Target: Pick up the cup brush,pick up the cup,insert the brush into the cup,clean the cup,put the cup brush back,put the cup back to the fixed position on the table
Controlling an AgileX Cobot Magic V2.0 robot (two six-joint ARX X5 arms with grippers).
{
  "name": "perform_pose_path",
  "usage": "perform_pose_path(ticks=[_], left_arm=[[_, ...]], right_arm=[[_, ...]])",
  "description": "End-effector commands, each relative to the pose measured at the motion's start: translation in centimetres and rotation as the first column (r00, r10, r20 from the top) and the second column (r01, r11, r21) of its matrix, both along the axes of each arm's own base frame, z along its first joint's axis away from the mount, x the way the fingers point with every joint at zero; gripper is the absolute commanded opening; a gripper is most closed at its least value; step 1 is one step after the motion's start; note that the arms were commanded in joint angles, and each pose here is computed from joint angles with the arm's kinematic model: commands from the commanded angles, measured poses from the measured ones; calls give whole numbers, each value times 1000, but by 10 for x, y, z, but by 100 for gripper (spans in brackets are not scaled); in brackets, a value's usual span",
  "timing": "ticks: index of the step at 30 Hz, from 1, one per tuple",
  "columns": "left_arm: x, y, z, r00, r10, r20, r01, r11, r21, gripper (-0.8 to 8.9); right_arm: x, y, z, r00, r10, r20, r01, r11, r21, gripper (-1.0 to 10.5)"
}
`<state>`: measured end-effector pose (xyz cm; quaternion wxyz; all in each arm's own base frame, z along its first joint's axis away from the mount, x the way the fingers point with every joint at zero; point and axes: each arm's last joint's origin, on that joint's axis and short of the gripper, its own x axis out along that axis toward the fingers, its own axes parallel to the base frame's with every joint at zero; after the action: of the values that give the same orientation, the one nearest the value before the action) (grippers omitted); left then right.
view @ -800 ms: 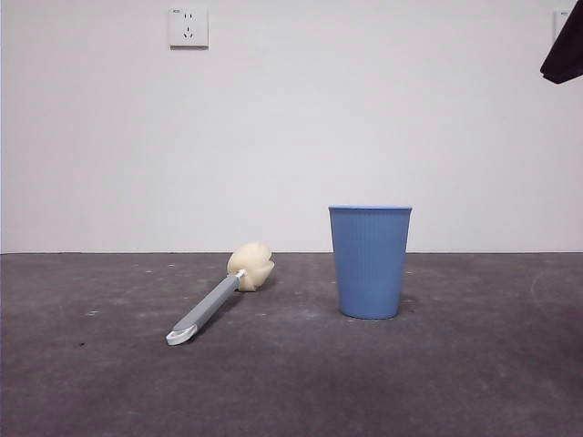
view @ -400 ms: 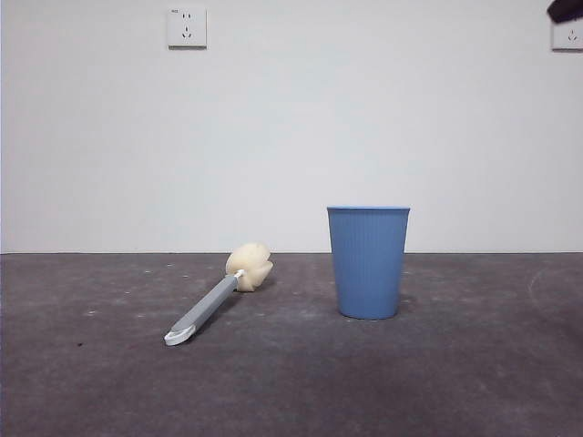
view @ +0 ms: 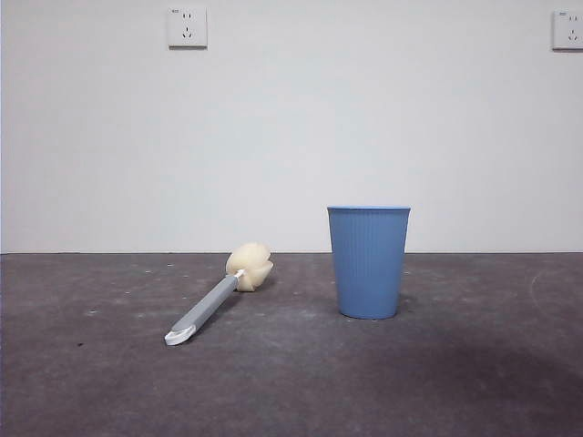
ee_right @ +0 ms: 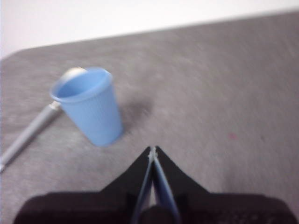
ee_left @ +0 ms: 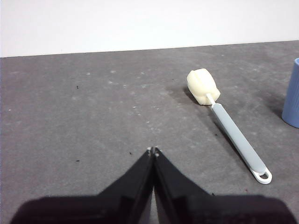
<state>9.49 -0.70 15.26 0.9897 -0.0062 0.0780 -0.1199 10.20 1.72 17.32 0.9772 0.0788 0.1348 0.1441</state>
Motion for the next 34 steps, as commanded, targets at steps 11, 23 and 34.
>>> perform_pose_path(ticks=[11, 23, 34], left_arm=[[1, 0, -4, 1000, 5, -8, -5, 1000, -6, -4], [1, 0, -4, 1000, 5, -8, -5, 1000, -6, -4], [1, 0, -4, 1000, 5, -8, -5, 1000, -6, -4]], right_arm=[[-6, -5, -27, 998, -64, 21, 64, 998, 3, 2], [-8, -8, -23, 992, -115, 55, 113, 993, 31, 2], [-8, -8, -23, 992, -115, 55, 113, 993, 29, 2]])
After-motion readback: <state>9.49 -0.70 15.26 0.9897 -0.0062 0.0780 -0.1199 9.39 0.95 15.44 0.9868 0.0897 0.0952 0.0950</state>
